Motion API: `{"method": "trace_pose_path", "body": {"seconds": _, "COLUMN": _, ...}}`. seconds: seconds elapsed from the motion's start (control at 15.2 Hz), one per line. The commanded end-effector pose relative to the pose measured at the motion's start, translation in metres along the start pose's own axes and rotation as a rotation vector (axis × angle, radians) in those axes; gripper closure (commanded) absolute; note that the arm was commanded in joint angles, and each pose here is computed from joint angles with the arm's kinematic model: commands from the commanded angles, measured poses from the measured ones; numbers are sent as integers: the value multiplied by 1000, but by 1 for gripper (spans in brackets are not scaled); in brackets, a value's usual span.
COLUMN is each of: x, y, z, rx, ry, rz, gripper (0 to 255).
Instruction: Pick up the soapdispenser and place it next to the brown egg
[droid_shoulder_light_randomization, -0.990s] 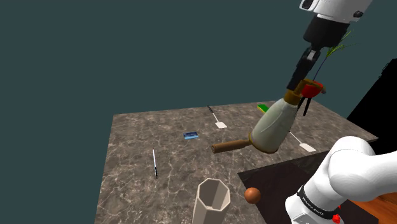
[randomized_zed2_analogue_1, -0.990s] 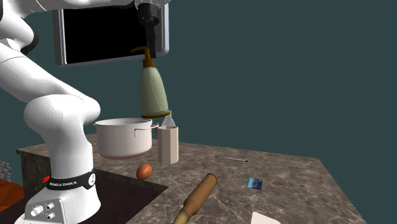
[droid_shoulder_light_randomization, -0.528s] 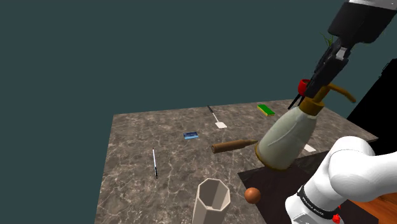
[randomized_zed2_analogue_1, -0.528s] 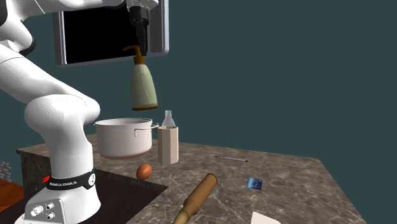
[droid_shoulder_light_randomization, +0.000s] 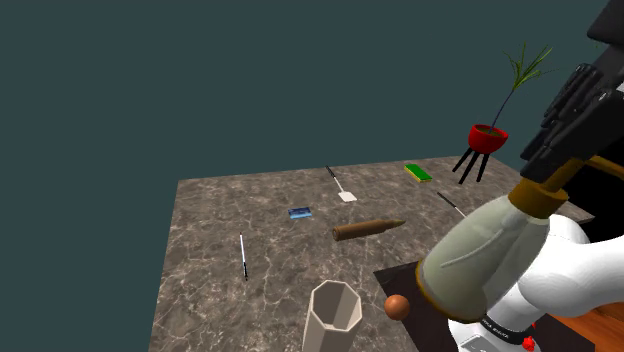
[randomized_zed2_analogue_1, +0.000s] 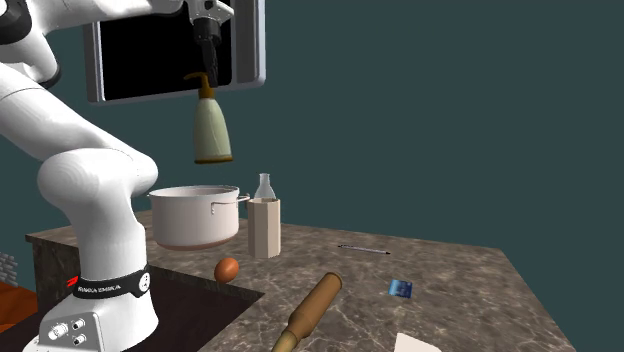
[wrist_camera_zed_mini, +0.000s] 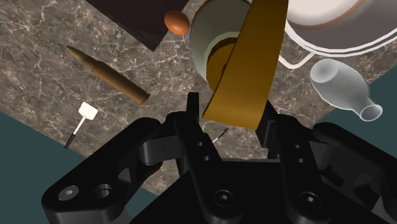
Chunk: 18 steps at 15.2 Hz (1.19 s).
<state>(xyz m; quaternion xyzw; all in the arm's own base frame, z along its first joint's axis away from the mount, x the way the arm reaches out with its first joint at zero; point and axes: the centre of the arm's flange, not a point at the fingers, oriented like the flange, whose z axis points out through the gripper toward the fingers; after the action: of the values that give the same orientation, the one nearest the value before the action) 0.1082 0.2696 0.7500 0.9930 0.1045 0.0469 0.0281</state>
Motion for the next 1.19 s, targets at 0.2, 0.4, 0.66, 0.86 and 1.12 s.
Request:
{"method": "trace_pose_path", "body": {"seconds": 0.2, "x": -14, "y": -31, "z": -4, "rx": 1, "ry": 0, "rz": 1, "gripper": 255}}
{"method": "trace_pose_path", "body": {"seconds": 0.4, "x": -16, "y": -32, "z": 12, "rx": 1, "ry": 0, "rz": 1, "gripper": 255}}
{"method": "trace_pose_path", "body": {"seconds": 0.66, "x": -17, "y": -33, "z": 33, "rx": 1, "ry": 0, "rz": 1, "gripper": 255}}
{"method": "trace_pose_path", "body": {"seconds": 0.86, "x": -19, "y": -34, "z": 49, "rx": 1, "ry": 0, "rz": 1, "gripper": 255}}
{"method": "trace_pose_path", "body": {"seconds": 1.12, "x": -21, "y": -35, "z": 70, "rx": 1, "ry": 0, "rz": 1, "gripper": 255}}
